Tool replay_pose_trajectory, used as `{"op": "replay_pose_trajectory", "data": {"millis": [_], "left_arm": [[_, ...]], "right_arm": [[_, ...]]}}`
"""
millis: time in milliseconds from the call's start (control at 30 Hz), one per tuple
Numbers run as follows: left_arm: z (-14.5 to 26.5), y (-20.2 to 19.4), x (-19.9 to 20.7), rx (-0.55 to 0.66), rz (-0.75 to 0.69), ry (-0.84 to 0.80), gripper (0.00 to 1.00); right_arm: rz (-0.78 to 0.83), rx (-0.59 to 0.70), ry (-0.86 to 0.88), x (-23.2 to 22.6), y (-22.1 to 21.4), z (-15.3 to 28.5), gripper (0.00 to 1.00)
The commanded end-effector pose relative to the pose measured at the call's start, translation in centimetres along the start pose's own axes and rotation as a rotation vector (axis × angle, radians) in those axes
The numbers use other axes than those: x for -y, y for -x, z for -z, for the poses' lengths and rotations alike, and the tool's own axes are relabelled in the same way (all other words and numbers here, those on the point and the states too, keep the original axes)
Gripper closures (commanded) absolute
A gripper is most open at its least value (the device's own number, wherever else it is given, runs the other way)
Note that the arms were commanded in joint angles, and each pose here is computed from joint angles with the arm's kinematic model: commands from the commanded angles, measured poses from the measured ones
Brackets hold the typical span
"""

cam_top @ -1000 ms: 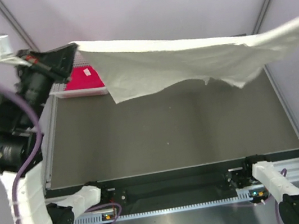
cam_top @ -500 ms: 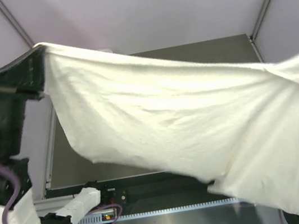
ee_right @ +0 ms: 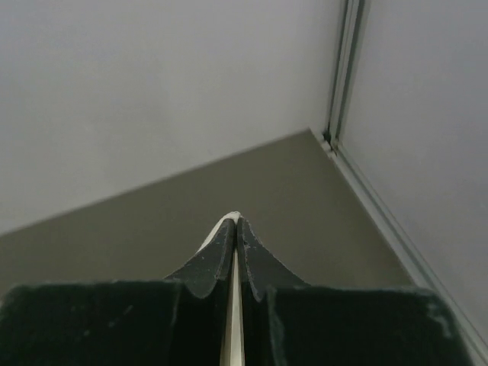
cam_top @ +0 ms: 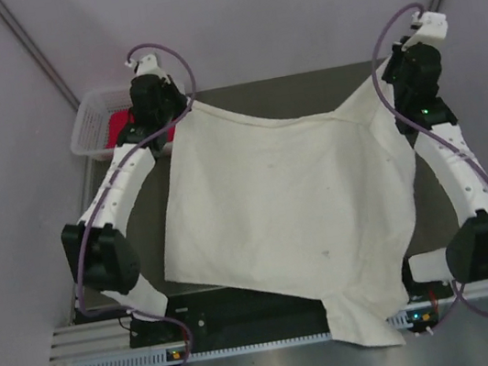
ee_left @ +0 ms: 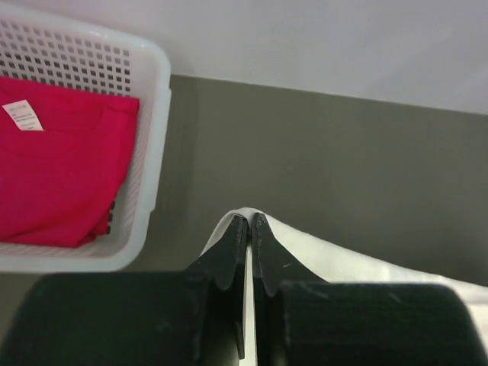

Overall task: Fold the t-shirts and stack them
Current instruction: Flatten the tshirt out, then fold the tshirt

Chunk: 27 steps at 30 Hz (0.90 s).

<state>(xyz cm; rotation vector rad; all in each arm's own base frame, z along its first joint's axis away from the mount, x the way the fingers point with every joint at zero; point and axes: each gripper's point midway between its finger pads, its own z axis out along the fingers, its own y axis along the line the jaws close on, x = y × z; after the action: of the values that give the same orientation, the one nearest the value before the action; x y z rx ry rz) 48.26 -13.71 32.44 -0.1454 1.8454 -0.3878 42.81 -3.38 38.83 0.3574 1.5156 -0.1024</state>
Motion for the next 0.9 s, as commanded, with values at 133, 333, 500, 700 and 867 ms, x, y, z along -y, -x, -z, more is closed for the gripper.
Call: {"op": "replay_pose_trajectory", "data": {"millis": [133,333,500,700,867], "left_arm": [[-12.6,-3.1,-4.1,0.062,-0.07,0.066,1.0],[-18.1,-6.3,-6.2,0.022,-0.064,0.11,1.0],[-19.4,-7.4,-6.7,0.003,-0.083,0.11,1.0],[-19.4,-8.9,-8.5,-0.045,-0.04,0.148,1.0],[-18.7,-9.4,-9.9,-0.095,-0.034,0.177,1.0]], "right_arm": [[0.064,-0.063,-0.041,0.4,-8.5,-7.8,1.0],[0.094,-0.167,-0.03,-0.2,-13.1,-10.6,1.0],[0.085,-0.22,-0.047,0.2,-14.1,-9.7,1.0],[-0.017,-0.345,-0.121,1.7,-15.3,-5.3,1.0],[-0.104,-0.46,-0.159,2.7,-16.6,0.3,1.0]]}}
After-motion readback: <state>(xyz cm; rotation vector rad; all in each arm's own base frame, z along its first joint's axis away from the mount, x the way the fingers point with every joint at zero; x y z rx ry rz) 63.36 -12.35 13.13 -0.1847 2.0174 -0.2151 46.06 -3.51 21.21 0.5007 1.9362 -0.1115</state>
